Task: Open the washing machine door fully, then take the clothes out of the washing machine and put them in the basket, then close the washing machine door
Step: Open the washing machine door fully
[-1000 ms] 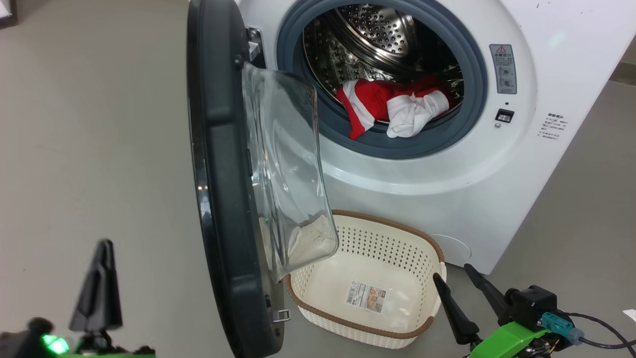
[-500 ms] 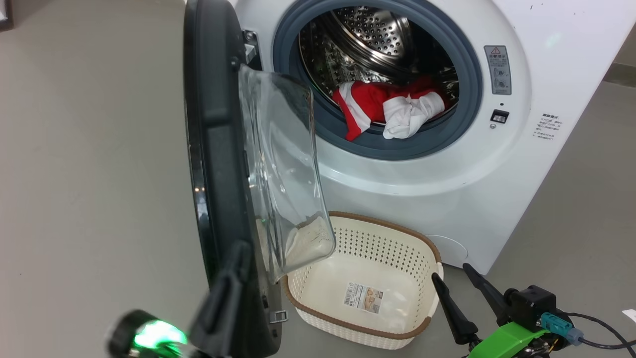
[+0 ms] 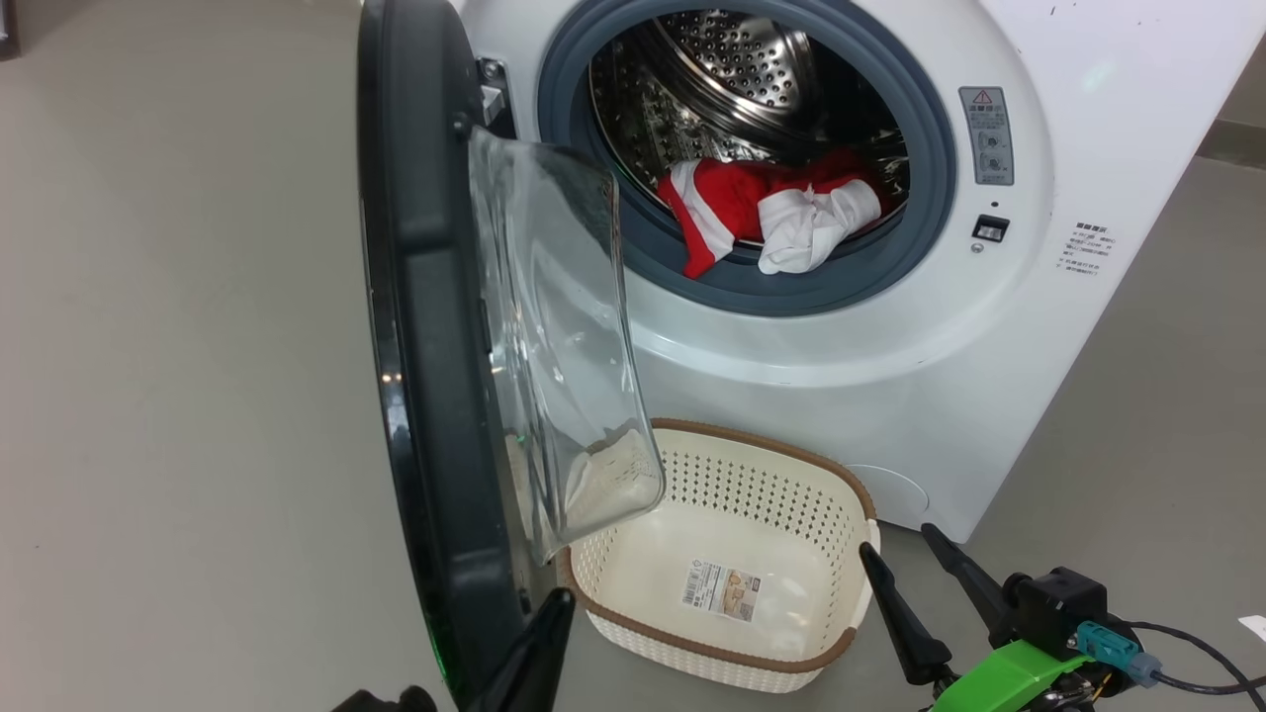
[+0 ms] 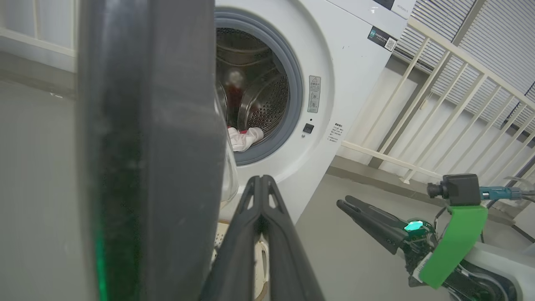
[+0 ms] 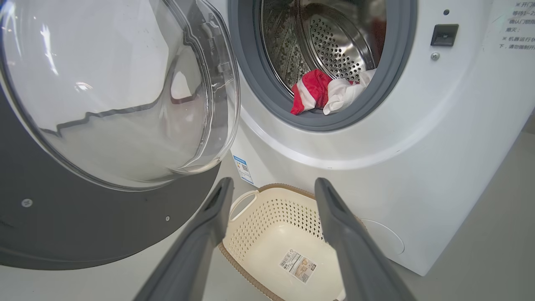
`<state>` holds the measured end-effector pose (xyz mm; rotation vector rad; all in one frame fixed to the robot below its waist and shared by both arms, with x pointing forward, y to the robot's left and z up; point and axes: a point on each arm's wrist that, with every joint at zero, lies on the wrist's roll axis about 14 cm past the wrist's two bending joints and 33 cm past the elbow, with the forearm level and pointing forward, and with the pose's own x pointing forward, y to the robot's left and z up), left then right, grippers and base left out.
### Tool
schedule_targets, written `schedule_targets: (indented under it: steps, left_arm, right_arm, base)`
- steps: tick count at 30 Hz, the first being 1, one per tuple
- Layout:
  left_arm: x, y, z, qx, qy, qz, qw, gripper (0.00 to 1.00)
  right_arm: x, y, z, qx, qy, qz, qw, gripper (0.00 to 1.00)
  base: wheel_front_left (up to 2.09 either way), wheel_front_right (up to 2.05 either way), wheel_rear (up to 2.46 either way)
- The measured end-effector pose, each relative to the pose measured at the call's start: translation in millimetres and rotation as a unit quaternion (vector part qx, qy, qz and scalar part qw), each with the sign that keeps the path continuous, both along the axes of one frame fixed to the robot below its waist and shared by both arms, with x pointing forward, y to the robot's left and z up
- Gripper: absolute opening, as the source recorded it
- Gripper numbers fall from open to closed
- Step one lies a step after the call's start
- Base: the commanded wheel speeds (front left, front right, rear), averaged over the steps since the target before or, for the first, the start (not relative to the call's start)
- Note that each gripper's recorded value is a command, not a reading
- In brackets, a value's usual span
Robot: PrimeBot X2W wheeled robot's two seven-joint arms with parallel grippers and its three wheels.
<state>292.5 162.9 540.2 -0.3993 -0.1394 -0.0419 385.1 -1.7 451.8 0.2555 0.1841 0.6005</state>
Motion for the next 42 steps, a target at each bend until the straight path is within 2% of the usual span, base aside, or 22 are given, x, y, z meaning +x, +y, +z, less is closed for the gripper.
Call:
schedule_targets:
  steps: [14, 24, 33, 42]
  left_arm:
    - [-4, 31, -31, -0.020, 0.045, 0.056, 0.997, 0.00]
    - [-19, 94, -37, 0.006, 0.056, 0.152, 0.987, 0.00]
    - [-32, 149, -44, 0.025, 0.077, 0.229, 0.970, 0.00]
    - [-32, 196, -37, 0.042, 0.073, 0.282, 0.956, 0.00]
  right_arm:
    - [2, 2, 2, 0.003, -0.003, 0.001, 1.000, 1.00]
    - [3, 4, 0, 0.002, -0.001, 0.005, 1.000, 1.00]
    - [5, 4, -9, 0.001, 0.010, 0.005, 1.000, 1.00]
    - [7, 2, -16, -0.004, 0.017, 0.005, 1.000, 1.00]
  base:
    - [0.00, 0.00, 0.00]
    - [0.00, 0.00, 0.00]
    - [0.00, 0.00, 0.00]
    - [0.00, 0.00, 0.00]
